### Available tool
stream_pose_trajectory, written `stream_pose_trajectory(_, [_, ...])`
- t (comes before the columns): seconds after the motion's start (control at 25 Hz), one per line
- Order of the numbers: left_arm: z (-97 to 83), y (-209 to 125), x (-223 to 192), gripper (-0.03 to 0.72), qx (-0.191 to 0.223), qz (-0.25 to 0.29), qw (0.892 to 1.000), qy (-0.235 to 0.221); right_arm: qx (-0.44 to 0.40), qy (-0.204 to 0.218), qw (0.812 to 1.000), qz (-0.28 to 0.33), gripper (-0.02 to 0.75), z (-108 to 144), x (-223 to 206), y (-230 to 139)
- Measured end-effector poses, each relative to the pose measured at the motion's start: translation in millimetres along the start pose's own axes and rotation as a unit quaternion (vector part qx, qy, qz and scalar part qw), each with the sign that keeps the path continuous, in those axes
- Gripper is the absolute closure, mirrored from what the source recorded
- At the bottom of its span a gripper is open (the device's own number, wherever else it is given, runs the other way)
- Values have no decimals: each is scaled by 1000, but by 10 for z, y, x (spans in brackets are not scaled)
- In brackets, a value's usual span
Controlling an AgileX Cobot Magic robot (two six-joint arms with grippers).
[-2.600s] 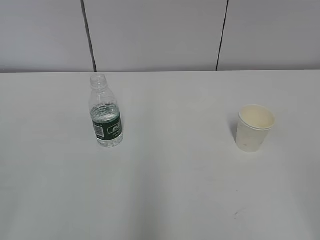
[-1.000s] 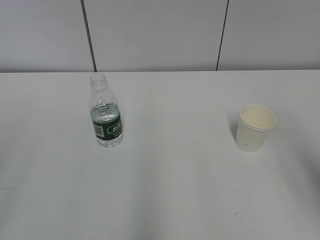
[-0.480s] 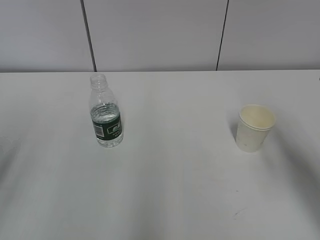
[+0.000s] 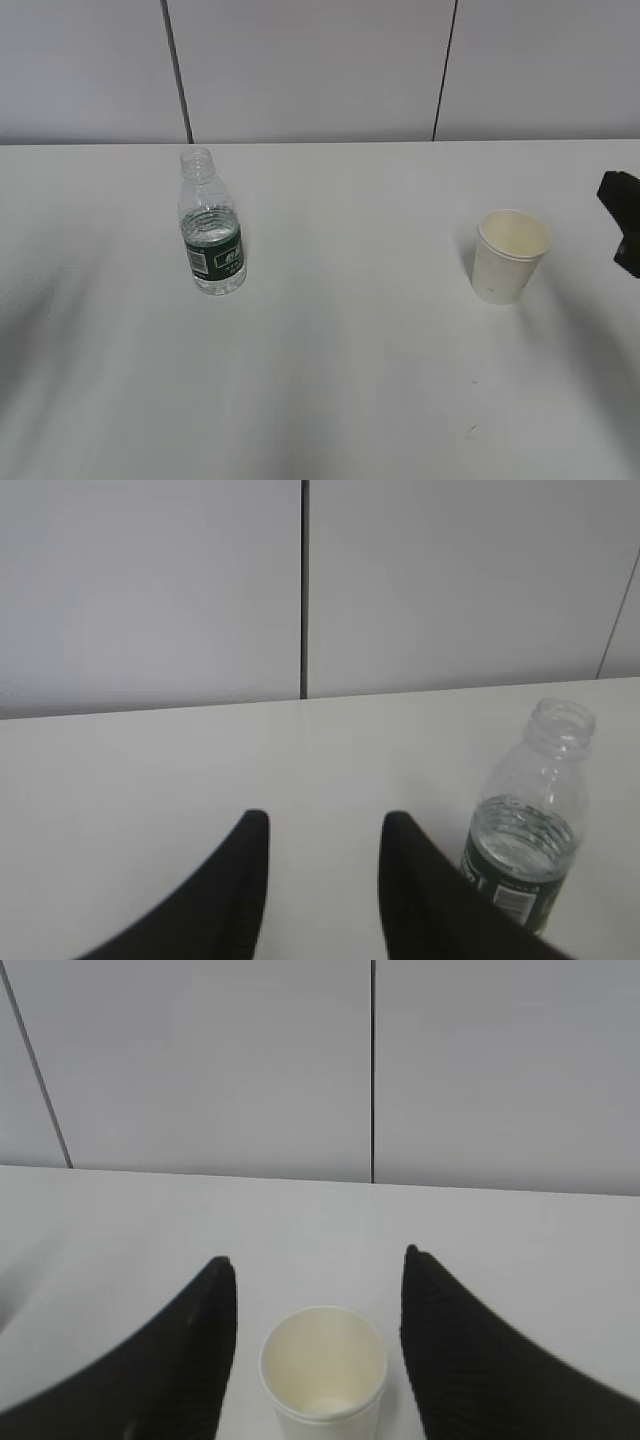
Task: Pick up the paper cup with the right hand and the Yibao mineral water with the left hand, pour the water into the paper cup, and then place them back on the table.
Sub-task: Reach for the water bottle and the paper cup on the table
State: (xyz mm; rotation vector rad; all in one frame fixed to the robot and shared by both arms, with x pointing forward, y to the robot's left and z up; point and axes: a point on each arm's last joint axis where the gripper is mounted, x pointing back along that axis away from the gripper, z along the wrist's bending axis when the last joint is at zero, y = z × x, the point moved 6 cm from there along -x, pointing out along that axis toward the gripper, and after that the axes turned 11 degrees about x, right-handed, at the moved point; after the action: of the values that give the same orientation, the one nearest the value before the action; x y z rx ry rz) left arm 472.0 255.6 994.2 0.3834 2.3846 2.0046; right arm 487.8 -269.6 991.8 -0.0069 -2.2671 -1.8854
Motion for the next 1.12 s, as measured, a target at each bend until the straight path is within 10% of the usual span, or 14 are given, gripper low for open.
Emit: stream_pose_trajectory(1.12, [30, -143, -241, 447, -1, -4, 1000, 1, -18, 20, 997, 66, 312, 203, -536, -1012])
